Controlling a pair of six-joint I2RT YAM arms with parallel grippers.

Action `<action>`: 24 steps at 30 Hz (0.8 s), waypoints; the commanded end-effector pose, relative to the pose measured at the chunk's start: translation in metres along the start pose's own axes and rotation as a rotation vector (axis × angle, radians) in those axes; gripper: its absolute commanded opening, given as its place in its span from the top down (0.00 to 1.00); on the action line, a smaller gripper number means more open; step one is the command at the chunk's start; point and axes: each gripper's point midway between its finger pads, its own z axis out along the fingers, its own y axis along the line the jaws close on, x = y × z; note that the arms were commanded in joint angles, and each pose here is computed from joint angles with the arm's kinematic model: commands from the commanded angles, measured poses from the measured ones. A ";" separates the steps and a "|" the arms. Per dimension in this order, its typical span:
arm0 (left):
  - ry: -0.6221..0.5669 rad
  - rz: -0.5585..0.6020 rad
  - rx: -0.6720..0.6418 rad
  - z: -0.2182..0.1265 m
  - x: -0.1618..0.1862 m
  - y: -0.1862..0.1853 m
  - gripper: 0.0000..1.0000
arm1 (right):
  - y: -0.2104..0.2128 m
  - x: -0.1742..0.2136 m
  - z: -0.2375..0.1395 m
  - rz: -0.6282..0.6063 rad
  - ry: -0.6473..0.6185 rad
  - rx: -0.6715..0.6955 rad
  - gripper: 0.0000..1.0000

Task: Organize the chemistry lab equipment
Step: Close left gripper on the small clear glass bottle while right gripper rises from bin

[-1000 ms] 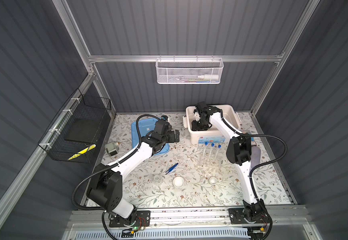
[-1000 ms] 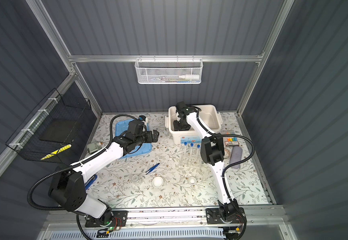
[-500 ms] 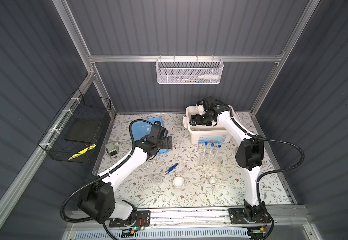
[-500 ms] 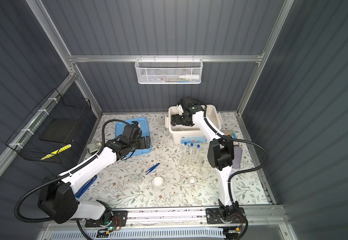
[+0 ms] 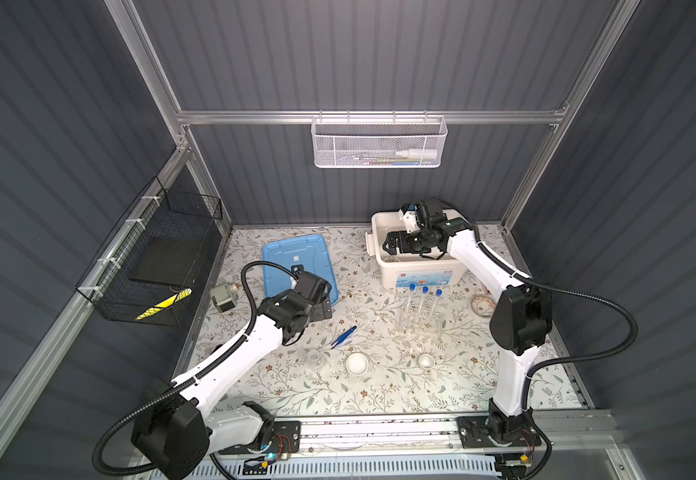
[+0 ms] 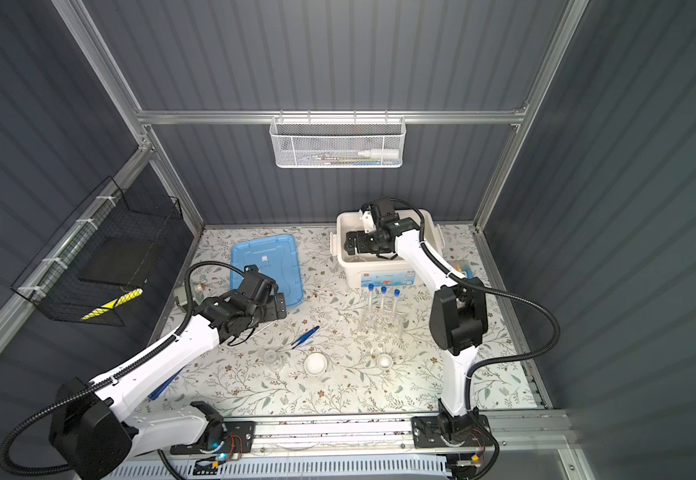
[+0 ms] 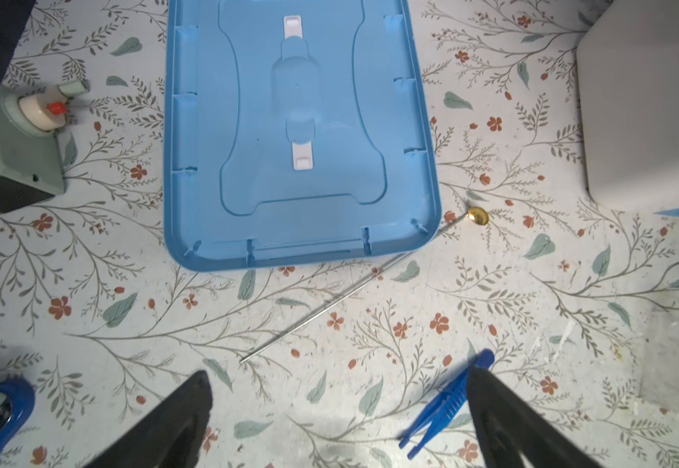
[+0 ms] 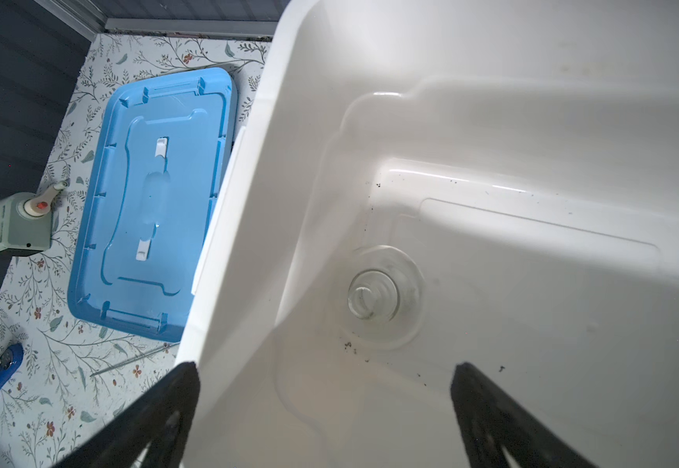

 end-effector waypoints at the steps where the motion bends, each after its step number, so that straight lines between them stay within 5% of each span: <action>1: 0.039 -0.012 -0.102 -0.008 0.022 0.013 0.00 | -0.003 -0.009 -0.014 -0.010 -0.065 0.009 0.01; 24: 0.108 -0.106 -0.099 -0.007 0.103 0.003 0.09 | -0.029 0.017 -0.039 0.023 -0.067 0.012 0.01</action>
